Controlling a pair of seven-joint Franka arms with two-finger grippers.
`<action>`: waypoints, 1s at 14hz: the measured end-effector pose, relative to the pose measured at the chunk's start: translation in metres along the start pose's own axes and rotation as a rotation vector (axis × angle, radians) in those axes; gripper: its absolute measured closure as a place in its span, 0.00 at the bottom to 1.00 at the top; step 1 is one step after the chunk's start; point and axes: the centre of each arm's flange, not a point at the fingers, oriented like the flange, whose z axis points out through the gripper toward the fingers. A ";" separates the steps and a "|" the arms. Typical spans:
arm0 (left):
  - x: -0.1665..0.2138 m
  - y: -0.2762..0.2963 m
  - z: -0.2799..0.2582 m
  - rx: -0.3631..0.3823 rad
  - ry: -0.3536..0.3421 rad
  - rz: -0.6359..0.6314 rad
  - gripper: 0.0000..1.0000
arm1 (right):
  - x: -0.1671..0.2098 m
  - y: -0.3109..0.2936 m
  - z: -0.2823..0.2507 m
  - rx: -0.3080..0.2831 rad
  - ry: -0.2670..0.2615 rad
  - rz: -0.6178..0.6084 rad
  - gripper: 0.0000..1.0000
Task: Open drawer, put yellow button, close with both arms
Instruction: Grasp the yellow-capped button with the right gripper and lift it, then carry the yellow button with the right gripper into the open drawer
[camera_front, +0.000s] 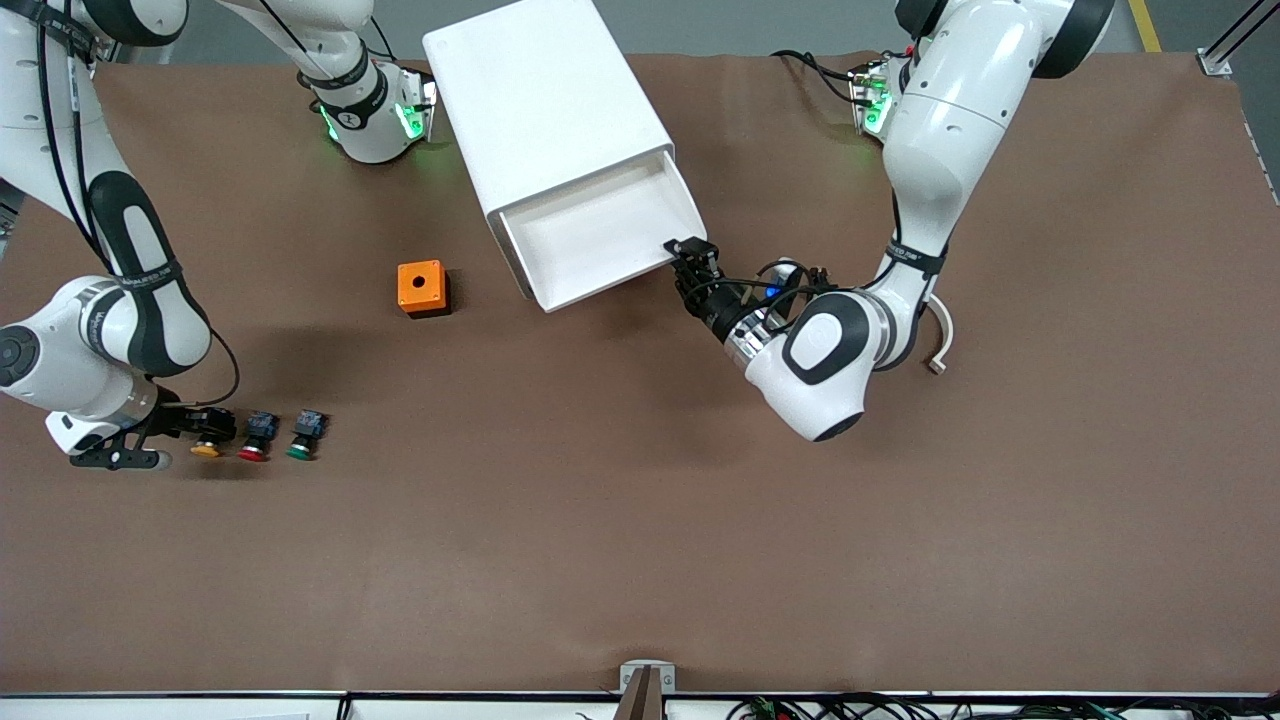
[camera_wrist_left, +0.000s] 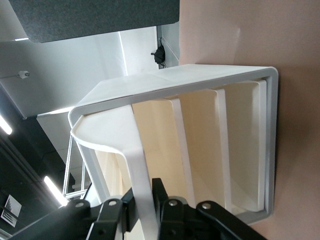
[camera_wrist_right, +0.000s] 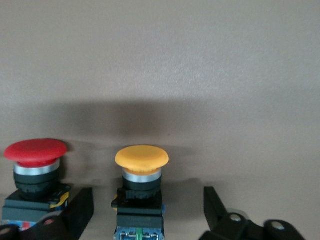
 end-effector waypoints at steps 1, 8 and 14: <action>0.001 0.000 -0.002 -0.001 -0.003 -0.001 0.88 | -0.002 -0.001 0.003 0.006 -0.006 0.004 0.19; 0.005 0.008 -0.011 -0.027 -0.018 -0.001 0.51 | -0.002 -0.016 -0.008 0.079 -0.090 0.026 0.59; 0.005 0.008 -0.021 -0.041 -0.028 0.079 0.00 | 0.020 -0.142 -0.190 0.139 -0.228 0.209 0.59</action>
